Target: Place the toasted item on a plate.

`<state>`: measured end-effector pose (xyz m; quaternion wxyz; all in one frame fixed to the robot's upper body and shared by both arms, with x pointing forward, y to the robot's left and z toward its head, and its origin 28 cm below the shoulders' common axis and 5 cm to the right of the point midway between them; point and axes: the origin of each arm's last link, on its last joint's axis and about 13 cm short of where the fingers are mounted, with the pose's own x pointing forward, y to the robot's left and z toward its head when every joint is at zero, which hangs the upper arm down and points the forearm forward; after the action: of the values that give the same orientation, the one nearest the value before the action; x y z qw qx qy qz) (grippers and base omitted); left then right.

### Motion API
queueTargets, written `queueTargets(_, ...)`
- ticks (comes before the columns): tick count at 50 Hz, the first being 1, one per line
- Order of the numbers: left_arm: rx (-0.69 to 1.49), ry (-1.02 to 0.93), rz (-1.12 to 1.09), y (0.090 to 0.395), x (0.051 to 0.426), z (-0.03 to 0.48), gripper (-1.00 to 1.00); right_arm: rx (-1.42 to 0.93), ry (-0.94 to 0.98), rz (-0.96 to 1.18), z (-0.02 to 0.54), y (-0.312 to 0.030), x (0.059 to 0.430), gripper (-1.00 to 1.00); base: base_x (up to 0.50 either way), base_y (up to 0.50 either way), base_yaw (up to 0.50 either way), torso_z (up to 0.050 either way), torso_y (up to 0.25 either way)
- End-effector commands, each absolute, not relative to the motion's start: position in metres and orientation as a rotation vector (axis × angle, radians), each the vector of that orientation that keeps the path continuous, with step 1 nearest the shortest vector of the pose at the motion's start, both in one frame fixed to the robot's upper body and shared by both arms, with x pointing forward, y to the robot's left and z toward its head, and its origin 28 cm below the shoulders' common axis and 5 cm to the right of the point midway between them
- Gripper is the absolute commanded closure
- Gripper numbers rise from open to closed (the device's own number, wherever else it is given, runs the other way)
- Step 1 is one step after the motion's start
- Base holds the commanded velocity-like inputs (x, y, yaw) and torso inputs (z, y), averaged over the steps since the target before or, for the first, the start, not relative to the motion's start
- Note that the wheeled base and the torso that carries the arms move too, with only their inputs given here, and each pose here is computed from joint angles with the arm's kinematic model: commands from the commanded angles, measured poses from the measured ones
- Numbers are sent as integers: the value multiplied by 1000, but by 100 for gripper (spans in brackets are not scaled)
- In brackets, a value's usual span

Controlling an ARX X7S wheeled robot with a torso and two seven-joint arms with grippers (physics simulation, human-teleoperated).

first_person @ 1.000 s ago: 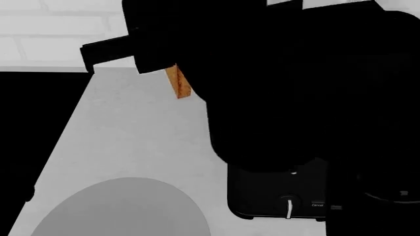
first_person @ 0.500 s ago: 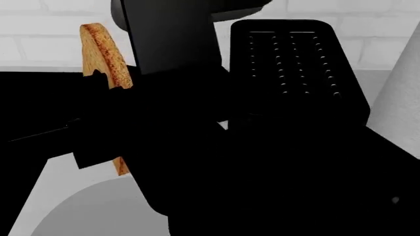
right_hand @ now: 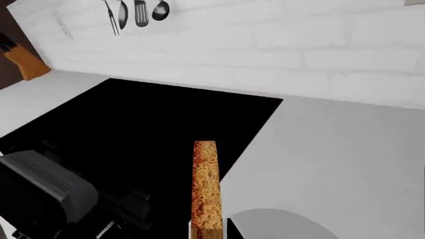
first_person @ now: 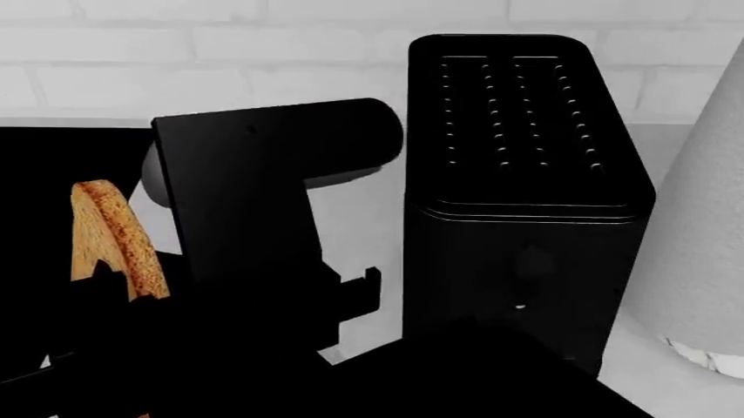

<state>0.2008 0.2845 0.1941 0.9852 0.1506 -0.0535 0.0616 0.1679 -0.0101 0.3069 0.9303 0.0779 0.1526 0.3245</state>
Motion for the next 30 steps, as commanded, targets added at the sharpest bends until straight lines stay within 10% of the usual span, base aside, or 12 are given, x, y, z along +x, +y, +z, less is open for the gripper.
queueTargets(1,303,-102,127,284,201,191,-100,214,362,689,297,-7,165,100,0,0,0,0,0)
queueTargets(30,300,-94,117,284,203,187,-100,309,453,621,267,-13,163,100,0,0,0,0,0)
